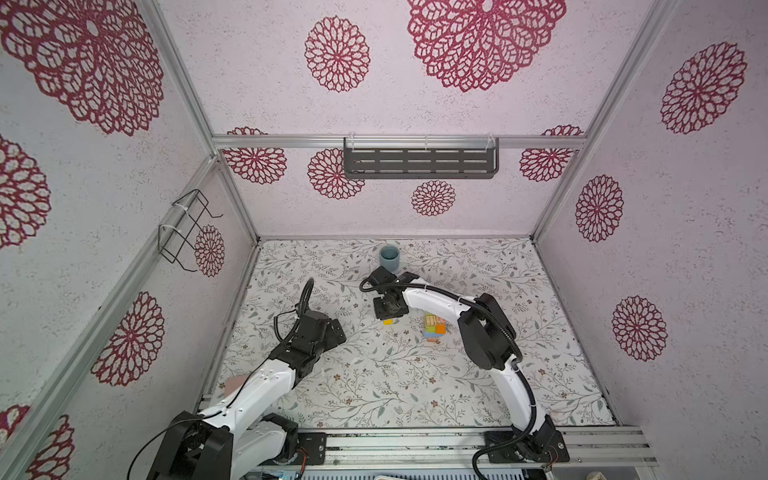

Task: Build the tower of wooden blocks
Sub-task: 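Reach the right gripper to the yellow block and close on it, then lift the yellow block with the right gripper and carry it over the stack, then lower the yellow block onto the top of the stack with the right gripper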

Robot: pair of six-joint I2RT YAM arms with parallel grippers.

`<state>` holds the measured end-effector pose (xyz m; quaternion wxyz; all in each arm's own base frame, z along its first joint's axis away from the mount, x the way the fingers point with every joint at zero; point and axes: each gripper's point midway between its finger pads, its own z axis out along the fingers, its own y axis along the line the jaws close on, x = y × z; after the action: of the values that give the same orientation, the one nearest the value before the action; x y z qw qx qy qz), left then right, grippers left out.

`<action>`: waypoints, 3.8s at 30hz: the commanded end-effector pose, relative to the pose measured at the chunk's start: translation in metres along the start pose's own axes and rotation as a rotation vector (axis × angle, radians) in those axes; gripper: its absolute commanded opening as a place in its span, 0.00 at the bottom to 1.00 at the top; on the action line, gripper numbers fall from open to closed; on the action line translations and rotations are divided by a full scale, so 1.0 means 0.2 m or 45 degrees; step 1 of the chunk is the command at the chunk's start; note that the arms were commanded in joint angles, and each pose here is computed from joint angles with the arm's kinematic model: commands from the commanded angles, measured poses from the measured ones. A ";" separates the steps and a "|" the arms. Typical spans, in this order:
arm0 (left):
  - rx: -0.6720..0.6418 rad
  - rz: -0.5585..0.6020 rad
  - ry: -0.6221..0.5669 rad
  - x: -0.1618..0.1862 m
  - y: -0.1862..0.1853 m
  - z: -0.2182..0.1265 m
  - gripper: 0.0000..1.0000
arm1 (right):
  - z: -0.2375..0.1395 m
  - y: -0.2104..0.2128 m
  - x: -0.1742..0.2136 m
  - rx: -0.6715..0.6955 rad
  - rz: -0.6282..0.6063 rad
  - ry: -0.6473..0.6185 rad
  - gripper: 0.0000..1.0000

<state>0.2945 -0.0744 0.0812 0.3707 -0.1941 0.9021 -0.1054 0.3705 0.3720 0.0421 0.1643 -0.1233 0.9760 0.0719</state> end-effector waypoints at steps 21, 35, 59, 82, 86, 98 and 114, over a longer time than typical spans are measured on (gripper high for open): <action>0.190 0.027 -0.042 -0.11 -0.34 -0.12 0.97 | -0.81 -0.21 -0.05 -0.023 -0.043 -0.212 0.25; 0.256 0.171 0.007 -0.10 -0.72 -0.01 0.97 | -0.93 -0.55 0.16 0.002 -0.036 -0.163 0.24; 0.230 0.223 0.034 -0.06 -0.70 0.03 0.97 | -0.82 -0.56 0.23 -0.028 -0.520 -0.167 0.17; 0.223 0.245 0.057 -0.06 -0.71 0.01 0.97 | -0.79 -0.58 0.25 -0.043 -0.795 -0.143 0.23; 0.210 0.254 0.059 -0.07 -0.70 0.00 0.97 | -0.79 -0.58 0.23 -0.060 -0.813 -0.165 0.25; 0.212 0.245 0.052 -0.08 -0.70 -0.03 0.97 | -0.72 -0.59 0.25 -0.090 -0.799 -0.129 0.25; 0.201 0.258 0.058 -0.07 -0.69 -0.02 0.97 | -0.64 -0.62 0.26 -0.074 -0.780 -0.052 0.30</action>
<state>0.3347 -0.1908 0.1247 0.3577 -0.0697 0.9206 -0.1405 0.3114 0.2188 0.1278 0.1944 -0.4142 0.8877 0.0509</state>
